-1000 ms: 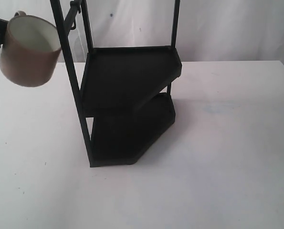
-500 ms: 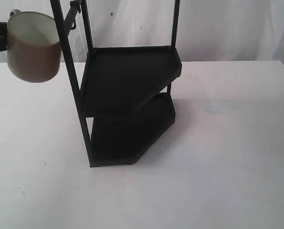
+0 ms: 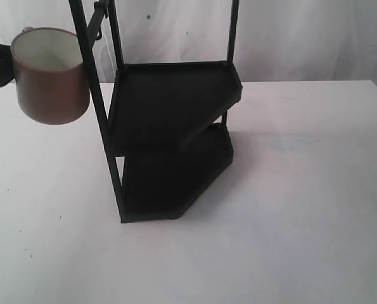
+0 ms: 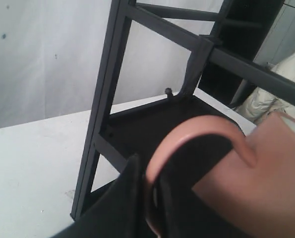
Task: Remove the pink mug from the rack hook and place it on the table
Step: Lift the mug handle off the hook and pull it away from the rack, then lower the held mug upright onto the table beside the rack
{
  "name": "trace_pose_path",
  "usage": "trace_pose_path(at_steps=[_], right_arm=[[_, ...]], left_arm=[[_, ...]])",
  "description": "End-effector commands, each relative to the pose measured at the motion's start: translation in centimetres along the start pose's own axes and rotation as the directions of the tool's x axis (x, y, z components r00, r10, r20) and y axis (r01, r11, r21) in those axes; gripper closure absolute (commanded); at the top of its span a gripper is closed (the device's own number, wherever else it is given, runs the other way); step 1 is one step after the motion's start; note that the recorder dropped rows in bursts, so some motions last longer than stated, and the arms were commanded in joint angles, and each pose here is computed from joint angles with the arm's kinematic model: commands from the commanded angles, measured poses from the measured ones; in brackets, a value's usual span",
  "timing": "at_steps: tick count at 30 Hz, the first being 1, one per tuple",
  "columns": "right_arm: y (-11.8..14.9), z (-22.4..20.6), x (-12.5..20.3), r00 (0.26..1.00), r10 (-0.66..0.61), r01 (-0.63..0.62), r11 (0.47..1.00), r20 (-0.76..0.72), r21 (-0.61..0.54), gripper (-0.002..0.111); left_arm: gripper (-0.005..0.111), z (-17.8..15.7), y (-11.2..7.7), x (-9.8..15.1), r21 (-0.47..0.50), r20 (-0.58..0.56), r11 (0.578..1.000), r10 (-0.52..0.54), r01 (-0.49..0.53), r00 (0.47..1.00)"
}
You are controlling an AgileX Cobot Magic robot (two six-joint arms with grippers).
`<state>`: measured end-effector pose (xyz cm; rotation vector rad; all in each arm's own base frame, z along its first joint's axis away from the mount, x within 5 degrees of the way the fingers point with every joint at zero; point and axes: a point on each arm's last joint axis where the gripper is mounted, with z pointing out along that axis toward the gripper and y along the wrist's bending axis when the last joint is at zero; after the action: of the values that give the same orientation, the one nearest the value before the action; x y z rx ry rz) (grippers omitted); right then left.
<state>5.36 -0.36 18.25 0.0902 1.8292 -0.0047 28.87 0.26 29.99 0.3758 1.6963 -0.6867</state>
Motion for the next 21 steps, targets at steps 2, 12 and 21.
trace_pose_path(at_steps=[2, 12, 21], right_arm=[[0.0, 0.0, 0.0, 1.0, -0.001, 0.001, 1.0, 0.007, 0.006, 0.108], [0.0, 0.0, 0.0, 1.0, -0.001, 0.001, 1.0, 0.007, 0.006, 0.108], [0.0, 0.0, 0.0, 1.0, -0.001, 0.001, 1.0, 0.007, 0.006, 0.108]], left_arm=[[0.107, 0.1, 0.9, -1.0, -0.09, -0.043, 0.995, -0.056, 0.052, 0.998], [0.107, -0.4, 1.7, -4.4, -0.352, -0.326, 0.927, -0.251, 0.129, 0.912], [0.107, 0.9, 1.4, -3.6, -0.617, -0.327, 0.787, -0.257, 0.001, 0.909]])
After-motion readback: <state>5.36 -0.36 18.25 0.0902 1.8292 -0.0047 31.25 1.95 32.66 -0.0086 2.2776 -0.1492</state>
